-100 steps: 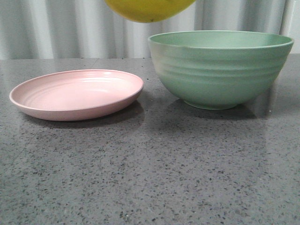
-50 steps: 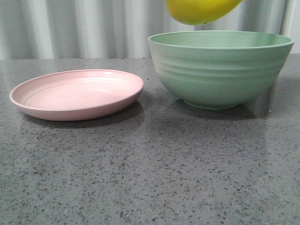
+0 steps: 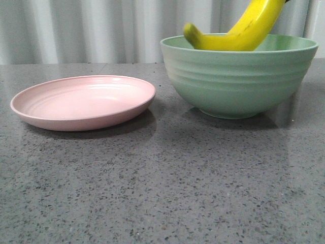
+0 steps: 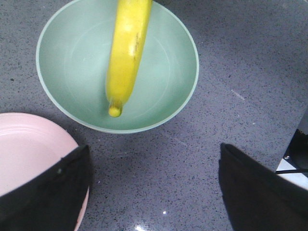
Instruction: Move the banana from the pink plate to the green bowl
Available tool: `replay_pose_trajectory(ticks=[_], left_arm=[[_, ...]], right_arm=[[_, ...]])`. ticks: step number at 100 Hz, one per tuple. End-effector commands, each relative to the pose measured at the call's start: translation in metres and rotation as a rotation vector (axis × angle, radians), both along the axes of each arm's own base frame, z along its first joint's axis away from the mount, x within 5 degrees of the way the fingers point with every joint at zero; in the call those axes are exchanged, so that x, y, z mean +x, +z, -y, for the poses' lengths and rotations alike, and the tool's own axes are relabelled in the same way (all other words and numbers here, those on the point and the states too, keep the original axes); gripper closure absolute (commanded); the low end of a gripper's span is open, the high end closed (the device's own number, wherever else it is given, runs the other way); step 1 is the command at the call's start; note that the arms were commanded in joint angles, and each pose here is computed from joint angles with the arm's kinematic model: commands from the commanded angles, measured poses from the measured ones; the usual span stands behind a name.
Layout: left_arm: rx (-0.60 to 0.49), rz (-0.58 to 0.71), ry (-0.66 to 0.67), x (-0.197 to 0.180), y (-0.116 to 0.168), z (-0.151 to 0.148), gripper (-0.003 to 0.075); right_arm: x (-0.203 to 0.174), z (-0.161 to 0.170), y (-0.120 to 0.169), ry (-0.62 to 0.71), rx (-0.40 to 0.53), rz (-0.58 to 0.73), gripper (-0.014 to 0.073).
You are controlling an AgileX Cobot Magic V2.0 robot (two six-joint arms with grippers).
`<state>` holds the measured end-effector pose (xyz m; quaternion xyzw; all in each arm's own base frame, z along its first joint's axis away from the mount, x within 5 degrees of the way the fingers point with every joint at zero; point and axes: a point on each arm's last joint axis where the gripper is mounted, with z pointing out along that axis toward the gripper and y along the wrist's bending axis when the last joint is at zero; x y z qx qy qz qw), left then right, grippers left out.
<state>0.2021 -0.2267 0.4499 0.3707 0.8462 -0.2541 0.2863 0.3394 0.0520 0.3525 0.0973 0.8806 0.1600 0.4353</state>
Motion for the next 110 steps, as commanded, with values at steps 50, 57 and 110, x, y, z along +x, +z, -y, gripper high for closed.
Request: replay_pose_trajectory(ticks=[50, 57, 110], left_arm=[[-0.112, 0.059, 0.005, -0.011, 0.024, -0.005, 0.023], [-0.112, 0.059, 0.005, -0.011, 0.024, -0.005, 0.0295], [-0.148, 0.162, 0.043, -0.015, 0.036, -0.016, 0.0739]], right_arm=[[-0.013, 0.004, 0.04, 0.019, -0.102, 0.206, 0.0307], [-0.023, 0.006, 0.05, 0.021, -0.138, 0.234, 0.0307], [-0.129, 0.029, 0.066, 0.015, -0.3, 0.281, 0.0675]])
